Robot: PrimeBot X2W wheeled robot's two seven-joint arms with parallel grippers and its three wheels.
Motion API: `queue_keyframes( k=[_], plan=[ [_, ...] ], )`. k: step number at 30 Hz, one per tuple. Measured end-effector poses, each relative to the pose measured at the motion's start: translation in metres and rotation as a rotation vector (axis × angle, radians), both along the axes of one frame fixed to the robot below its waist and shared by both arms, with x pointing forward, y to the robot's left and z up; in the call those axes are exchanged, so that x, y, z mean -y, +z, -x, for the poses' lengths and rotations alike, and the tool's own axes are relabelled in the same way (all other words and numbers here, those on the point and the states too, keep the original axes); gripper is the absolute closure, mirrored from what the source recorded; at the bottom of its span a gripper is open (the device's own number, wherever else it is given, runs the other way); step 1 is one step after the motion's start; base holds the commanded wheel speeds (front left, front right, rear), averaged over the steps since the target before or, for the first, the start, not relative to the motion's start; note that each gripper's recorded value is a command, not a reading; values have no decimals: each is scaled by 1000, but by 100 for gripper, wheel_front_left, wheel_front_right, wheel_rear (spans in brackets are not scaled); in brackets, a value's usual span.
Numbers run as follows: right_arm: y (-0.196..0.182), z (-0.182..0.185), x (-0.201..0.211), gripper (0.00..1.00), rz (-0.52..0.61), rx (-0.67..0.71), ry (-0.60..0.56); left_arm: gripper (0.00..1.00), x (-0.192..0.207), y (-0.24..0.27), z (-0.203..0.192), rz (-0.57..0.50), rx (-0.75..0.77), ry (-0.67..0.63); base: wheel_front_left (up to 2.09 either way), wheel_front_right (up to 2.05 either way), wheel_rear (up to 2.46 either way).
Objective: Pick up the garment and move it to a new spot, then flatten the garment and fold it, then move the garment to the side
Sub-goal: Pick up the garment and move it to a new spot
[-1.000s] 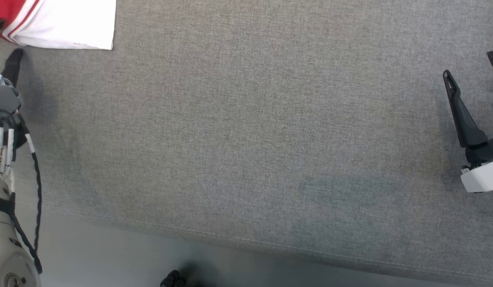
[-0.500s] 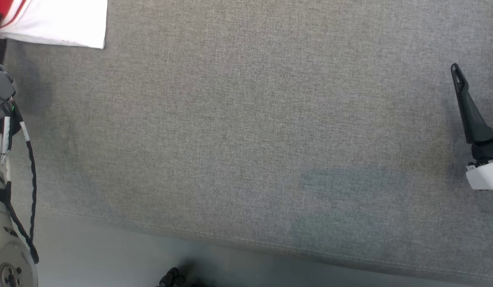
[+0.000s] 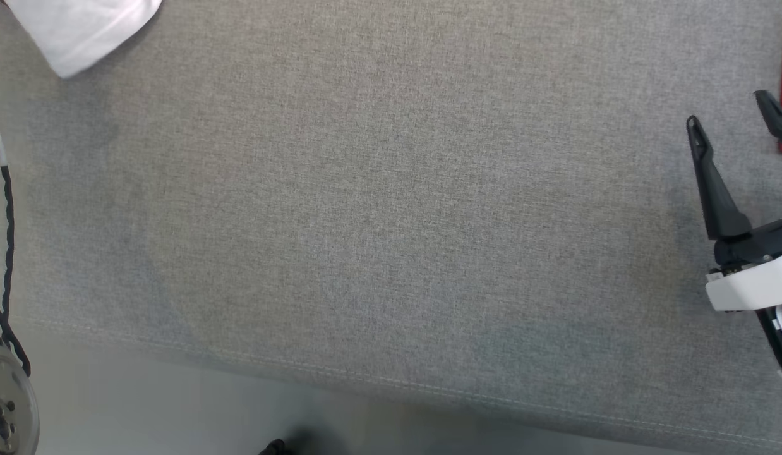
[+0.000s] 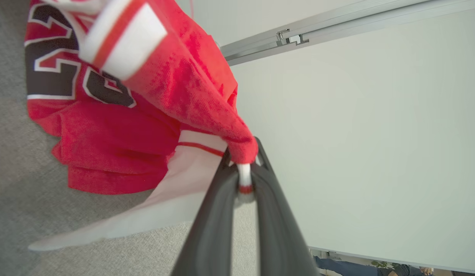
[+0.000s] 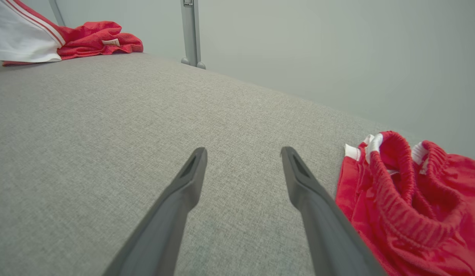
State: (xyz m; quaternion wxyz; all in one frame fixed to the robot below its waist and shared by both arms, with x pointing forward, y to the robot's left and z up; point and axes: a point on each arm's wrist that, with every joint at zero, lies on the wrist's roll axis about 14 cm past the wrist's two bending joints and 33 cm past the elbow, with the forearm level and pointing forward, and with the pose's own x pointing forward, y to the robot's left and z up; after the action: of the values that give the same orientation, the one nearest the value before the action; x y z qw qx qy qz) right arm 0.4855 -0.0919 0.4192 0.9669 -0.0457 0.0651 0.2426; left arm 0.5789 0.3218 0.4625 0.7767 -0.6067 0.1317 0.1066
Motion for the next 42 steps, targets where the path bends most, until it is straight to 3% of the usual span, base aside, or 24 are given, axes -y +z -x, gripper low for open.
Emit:
queue_keyframes(
  k=[10, 21, 33, 42],
  plan=[
    [22, 15, -11, 0, -87, 42, -22, 100, 49, 81, -13, -127, 172, -250, 0, 0, 0],
    [47, 42, -19, 0, -195, 71, -71, 100, 140, 181, -9, -169, 391, -509, 0, 0, 0],
    [66, 84, -36, 0, -295, 57, -87, 100, 259, 270, 26, -90, 517, -724, 0, 0, 0],
    [85, 111, -32, 0, -299, 101, -87, 100, 334, 314, 84, -133, 605, -962, 0, 0, 0]
  ],
)
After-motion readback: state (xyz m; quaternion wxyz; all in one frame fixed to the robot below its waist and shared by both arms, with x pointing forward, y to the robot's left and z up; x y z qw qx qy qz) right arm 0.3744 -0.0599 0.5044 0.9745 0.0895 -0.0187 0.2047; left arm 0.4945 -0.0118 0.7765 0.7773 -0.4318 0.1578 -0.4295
